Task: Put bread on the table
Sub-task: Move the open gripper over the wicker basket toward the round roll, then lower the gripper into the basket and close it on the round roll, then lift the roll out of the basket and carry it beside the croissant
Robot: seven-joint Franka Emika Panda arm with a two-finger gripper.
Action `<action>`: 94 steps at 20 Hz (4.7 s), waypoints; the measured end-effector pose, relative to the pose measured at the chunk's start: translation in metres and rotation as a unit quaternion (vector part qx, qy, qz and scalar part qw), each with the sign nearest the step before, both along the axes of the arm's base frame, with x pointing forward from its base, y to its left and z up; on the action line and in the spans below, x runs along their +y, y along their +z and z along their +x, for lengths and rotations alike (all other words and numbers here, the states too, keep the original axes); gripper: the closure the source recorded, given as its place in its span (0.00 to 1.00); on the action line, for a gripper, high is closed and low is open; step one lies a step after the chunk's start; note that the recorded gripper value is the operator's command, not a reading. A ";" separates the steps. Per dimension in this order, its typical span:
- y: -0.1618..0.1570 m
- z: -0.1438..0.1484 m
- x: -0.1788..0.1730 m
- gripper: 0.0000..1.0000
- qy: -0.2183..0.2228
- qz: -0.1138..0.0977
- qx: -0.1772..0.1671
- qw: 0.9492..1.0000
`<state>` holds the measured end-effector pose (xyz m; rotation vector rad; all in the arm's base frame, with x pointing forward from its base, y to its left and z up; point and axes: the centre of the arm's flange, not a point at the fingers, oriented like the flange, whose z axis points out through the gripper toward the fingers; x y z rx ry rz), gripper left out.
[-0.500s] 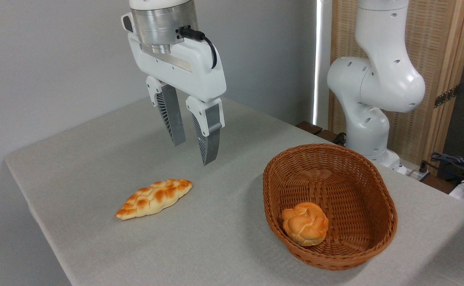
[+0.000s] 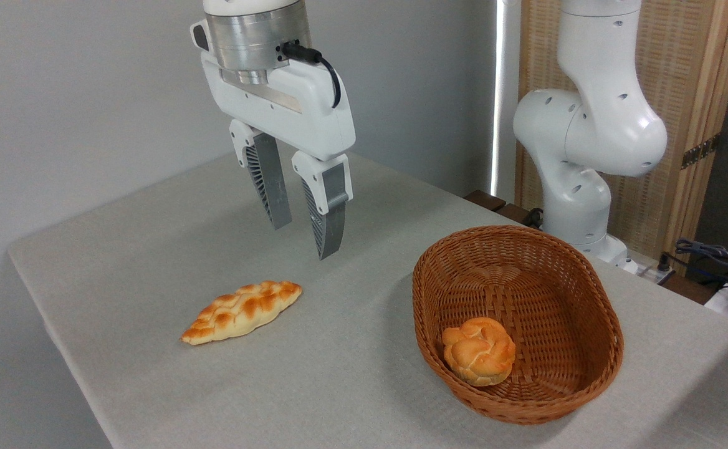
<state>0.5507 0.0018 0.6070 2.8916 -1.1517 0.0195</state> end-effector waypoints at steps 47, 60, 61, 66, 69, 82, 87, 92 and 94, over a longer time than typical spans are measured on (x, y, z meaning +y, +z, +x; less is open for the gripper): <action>-0.167 -0.109 0.081 0.00 -0.250 0.104 0.089 0.959; -0.178 -0.109 0.080 0.72 -0.253 0.102 0.093 0.958; -0.178 -0.109 0.080 0.72 -0.253 0.102 0.093 0.958; -0.179 -0.109 0.080 0.71 -0.253 0.102 0.094 0.958; -0.179 -0.109 0.080 0.71 -0.253 0.101 0.094 0.957; -0.182 -0.109 0.080 0.71 -0.254 0.101 0.097 0.957; -0.179 -0.110 0.081 0.70 -0.252 0.099 0.104 0.957; -0.130 -0.105 0.082 0.69 -0.255 0.099 0.126 0.954; -0.111 -0.100 0.083 0.67 -0.256 0.103 0.116 0.954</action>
